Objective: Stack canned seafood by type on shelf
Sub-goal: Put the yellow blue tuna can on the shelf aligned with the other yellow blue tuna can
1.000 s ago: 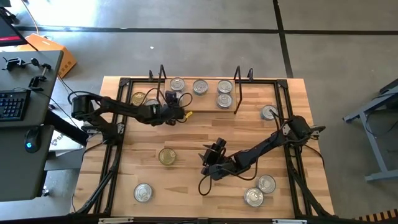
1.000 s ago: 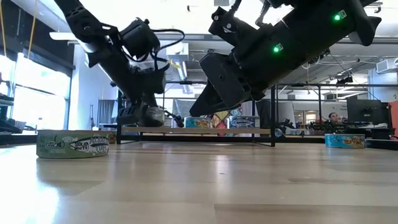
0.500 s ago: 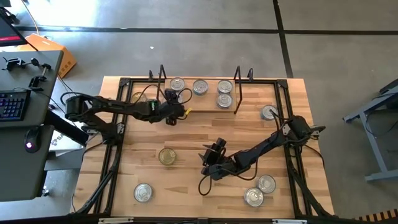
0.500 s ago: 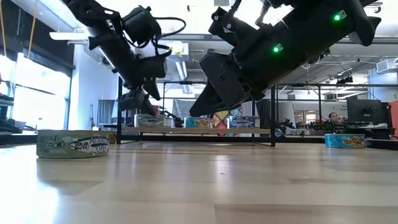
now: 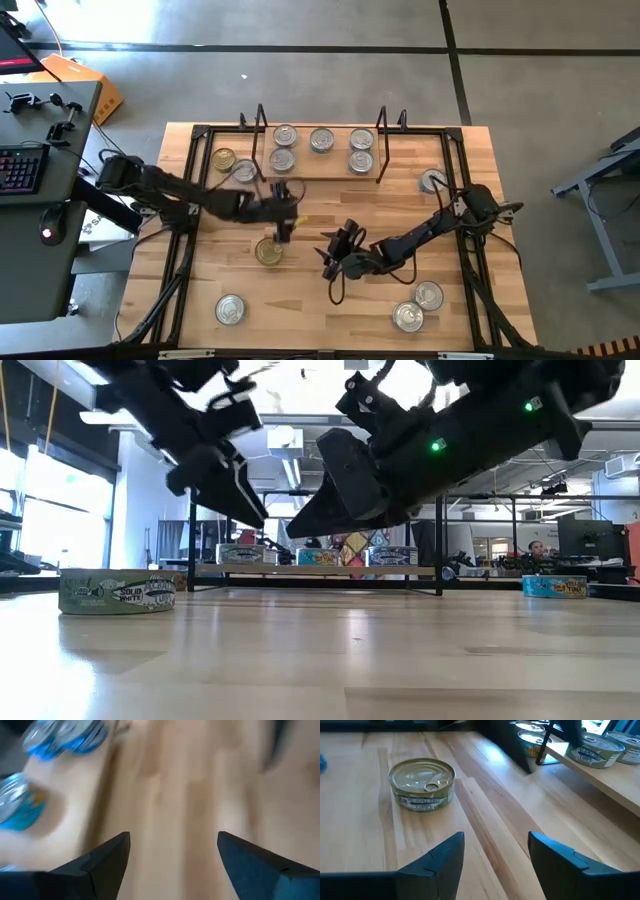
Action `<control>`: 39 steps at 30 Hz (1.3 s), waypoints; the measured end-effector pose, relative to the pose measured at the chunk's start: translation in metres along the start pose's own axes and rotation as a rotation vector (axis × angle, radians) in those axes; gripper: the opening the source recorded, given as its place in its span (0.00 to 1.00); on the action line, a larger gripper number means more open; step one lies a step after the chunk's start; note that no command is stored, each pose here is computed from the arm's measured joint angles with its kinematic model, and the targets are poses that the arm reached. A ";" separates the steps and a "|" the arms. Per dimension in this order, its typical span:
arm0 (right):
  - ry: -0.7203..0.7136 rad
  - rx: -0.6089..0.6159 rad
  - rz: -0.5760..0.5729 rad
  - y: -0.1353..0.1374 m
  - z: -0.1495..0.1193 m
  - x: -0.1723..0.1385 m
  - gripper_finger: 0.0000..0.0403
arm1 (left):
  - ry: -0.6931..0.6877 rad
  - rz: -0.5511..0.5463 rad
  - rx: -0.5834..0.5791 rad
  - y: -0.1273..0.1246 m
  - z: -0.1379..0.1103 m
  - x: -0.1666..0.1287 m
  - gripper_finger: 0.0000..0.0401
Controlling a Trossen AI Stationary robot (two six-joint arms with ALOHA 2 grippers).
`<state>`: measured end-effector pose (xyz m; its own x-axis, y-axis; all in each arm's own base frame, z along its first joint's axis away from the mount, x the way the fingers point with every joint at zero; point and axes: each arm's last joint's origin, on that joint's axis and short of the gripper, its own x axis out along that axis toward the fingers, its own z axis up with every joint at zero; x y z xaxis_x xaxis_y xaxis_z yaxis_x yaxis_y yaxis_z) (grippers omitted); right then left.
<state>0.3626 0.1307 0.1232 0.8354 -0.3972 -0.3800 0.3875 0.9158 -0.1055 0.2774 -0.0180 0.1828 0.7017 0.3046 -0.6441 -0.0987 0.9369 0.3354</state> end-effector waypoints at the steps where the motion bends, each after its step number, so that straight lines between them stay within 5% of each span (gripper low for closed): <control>1: -0.002 0.001 0.000 0.000 0.000 0.000 0.53 | -0.048 -0.019 -0.013 -0.010 -0.004 -0.001 0.73; 6: 0.072 0.035 0.020 -0.001 0.012 -0.020 0.53 | -0.255 -0.071 -0.069 -0.045 -0.028 -0.011 0.73; 13: 0.569 0.183 0.082 -0.039 0.027 -0.072 0.53 | -0.333 -0.029 -0.100 -0.058 -0.044 -0.020 0.73; 16: 0.787 0.200 -0.055 -0.066 0.025 -0.095 0.52 | -0.331 -0.028 -0.103 -0.058 -0.045 -0.020 0.73; 19: 0.933 0.220 -0.324 -0.102 0.024 -0.111 0.48 | -0.329 -0.027 -0.105 -0.058 -0.045 -0.020 0.73; 24: 0.956 0.272 -0.731 -0.156 0.027 -0.116 0.37 | -0.343 -0.028 -0.115 -0.058 -0.044 -0.020 0.73; 34: 1.177 0.262 -0.823 -0.227 -0.018 -0.095 0.05 | -0.345 -0.063 -0.109 -0.059 -0.043 -0.020 0.73; 39: 1.194 0.287 -0.865 -0.248 -0.032 -0.092 0.02 | -0.345 -0.063 -0.109 -0.059 -0.043 -0.020 0.73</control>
<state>0.1776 -0.0577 0.1547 -0.4312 -0.3839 -0.8165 0.7609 0.3316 -0.5578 0.2384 -0.0721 0.1462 0.9036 0.1869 -0.3853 -0.1089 0.9704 0.2155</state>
